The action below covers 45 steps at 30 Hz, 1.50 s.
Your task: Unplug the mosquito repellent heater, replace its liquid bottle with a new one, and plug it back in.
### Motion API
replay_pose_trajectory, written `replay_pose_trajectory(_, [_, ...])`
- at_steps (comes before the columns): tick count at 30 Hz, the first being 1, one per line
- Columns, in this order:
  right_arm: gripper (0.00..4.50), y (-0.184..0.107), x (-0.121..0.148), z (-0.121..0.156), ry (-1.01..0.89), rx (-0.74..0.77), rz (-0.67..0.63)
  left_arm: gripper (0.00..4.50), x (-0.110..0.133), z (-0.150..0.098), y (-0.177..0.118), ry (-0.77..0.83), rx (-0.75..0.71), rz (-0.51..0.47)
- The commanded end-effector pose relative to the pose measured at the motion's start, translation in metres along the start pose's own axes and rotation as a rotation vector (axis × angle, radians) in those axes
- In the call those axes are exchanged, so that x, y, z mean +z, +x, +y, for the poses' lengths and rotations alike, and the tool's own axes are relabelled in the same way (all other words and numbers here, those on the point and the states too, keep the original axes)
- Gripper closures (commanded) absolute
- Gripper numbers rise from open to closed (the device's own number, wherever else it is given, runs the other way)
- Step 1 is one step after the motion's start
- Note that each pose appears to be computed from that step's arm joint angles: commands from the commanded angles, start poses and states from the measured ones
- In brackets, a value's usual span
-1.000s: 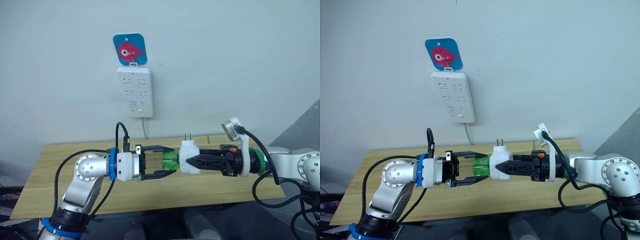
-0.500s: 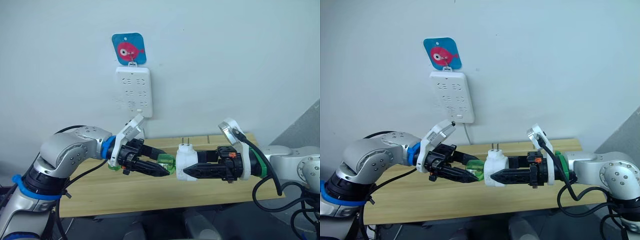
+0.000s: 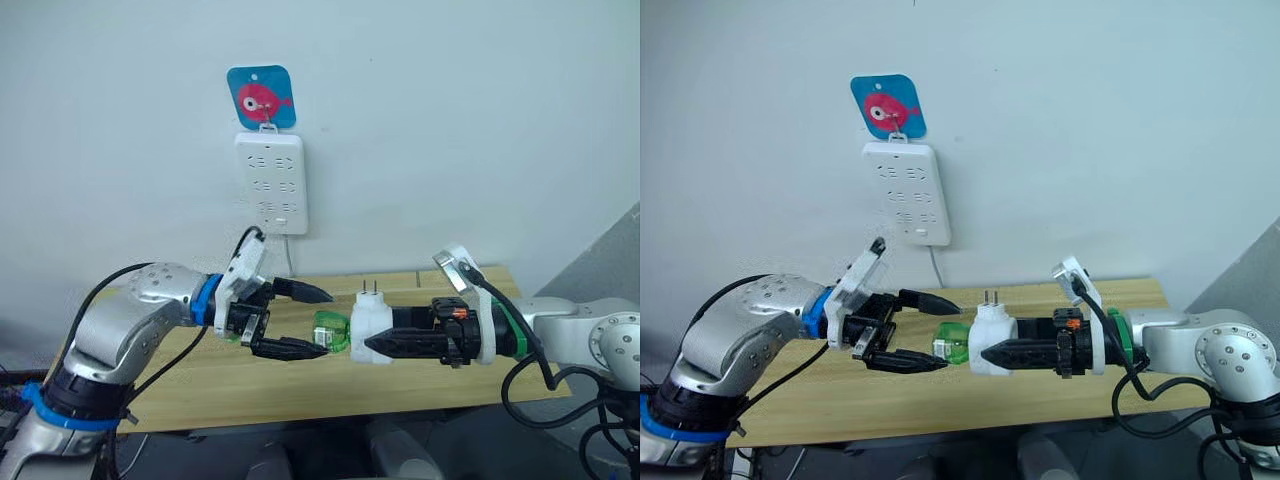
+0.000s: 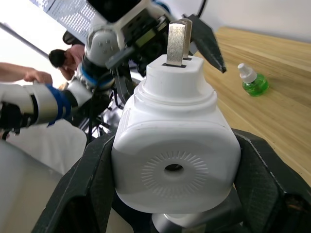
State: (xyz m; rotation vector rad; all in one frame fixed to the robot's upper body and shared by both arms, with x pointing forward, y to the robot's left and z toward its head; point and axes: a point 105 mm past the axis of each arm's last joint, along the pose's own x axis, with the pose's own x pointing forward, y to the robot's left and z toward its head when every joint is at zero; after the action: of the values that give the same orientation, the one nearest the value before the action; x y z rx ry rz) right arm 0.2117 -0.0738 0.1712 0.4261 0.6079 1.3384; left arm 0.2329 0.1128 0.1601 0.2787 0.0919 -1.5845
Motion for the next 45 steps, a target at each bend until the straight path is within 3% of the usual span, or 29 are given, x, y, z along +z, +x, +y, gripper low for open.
replay_pose_trajectory(1, [1.51,-0.003,0.011,0.003,0.001,0.013,-0.062,0.31,0.002,-0.005,-0.004,0.242,0.05,-0.013])
replay_pose_trajectory(8, [1.51,-0.004,0.014,0.001,0.023,0.005,-0.074,0.31,0.006,0.004,0.004,0.542,0.189,-0.127])
replay_pose_trajectory(17, [1.51,-0.003,0.014,0.002,0.018,0.004,-0.065,0.31,0.011,0.002,0.018,0.626,0.175,-0.202])
replay_pose_trajectory(20, [1.51,-0.003,0.013,0.002,0.017,0.002,-0.063,0.91,0.01,-0.001,0.018,0.614,0.153,-0.2])
replay_pose_trajectory(24, [1.51,-0.003,0.013,0.003,0.014,0.003,-0.061,2.18,0.007,-0.001,0.018,0.593,0.13,-0.183])
replay_pose_trajectory(28, [1.51,-0.003,0.012,0.004,0.006,0.006,-0.054,2.22,0.008,0.0,0.02,0.565,0.101,-0.166])
replay_pose_trajectory(31, [1.51,-0.002,0.008,0.006,-0.039,0.007,-0.01,2.22,0.005,0.005,0.021,0.382,0.057,-0.094])
replay_pose_trajectory(33, [1.51,-0.001,0.002,0.009,-0.091,0.01,0.034,2.22,0.006,0.017,0.017,0.089,0.088,-0.063])
replay_pose_trajectory(36, [1.51,0.003,-0.002,0.016,-0.147,0.036,0.067,2.22,0.012,0.017,0.009,-0.268,0.007,-0.036])
replay_pose_trajectory(41, [1.51,0.007,-0.004,0.02,-0.204,0.056,0.082,2.22,0.01,-0.001,-0.002,-0.519,-0.123,0.054])
replay_pose_trajectory(45, [1.51,0.007,-0.004,0.021,-0.227,0.062,0.088,2.22,0.008,-0.001,-0.003,-0.56,-0.133,0.06])
